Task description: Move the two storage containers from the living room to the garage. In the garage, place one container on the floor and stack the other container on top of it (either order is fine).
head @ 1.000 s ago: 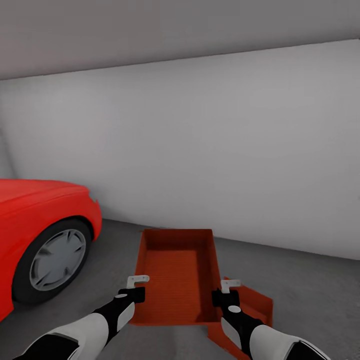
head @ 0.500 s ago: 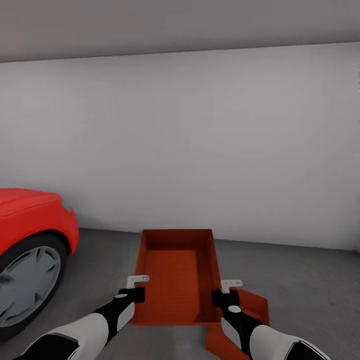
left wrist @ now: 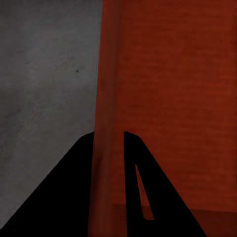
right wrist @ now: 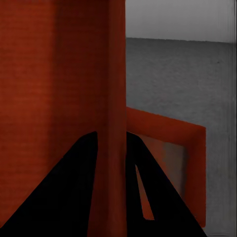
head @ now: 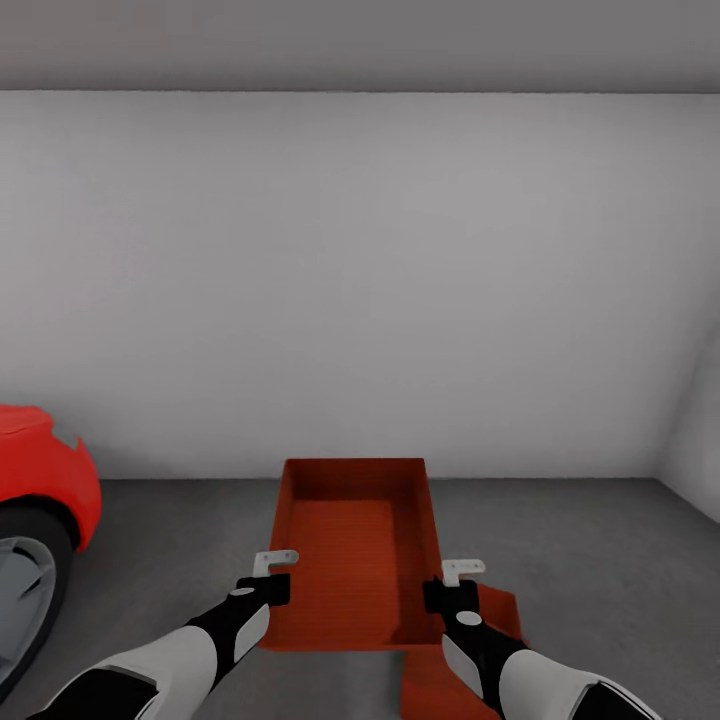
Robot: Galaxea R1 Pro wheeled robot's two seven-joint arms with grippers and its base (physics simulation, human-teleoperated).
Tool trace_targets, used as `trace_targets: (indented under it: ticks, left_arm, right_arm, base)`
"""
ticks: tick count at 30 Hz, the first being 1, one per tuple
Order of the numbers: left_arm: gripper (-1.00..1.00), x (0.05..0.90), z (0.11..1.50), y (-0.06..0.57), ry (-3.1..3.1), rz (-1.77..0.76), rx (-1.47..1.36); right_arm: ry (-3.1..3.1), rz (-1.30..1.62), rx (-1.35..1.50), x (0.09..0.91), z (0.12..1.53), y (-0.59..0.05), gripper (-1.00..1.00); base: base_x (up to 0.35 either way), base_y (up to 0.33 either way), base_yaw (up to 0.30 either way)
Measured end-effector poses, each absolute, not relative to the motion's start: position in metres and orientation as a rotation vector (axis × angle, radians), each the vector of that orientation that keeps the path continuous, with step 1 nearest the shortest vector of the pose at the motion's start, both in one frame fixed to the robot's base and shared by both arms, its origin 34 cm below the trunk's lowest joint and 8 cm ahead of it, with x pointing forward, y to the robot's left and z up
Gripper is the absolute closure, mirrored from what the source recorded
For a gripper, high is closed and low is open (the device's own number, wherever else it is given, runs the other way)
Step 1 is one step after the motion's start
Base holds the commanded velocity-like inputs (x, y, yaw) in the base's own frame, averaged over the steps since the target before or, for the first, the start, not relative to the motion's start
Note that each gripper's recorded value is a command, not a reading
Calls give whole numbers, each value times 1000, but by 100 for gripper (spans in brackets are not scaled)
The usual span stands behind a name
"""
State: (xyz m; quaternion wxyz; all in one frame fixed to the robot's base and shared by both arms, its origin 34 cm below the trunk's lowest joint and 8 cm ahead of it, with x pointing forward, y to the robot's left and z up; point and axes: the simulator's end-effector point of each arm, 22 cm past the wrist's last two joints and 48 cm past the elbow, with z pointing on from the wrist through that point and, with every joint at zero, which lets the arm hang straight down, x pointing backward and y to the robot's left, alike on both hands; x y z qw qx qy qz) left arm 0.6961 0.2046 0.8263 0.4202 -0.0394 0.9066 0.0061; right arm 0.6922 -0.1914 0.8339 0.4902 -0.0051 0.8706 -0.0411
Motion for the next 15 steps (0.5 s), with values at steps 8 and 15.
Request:
trace_targets:
  ticks: [8, 15]
  left_arm:
    - [100, 696, 825, 205, 2275, 16, -98]
    - [100, 696, 823, 205, 2278, 16, -98]
  right_arm:
    - [2118, -99, -12, 692, 832, -191, 100]
    - [2121, -99, -11, 692, 831, -191, 100]
  base:
    - [4, 1, -269]
    - [0, 0, -269]
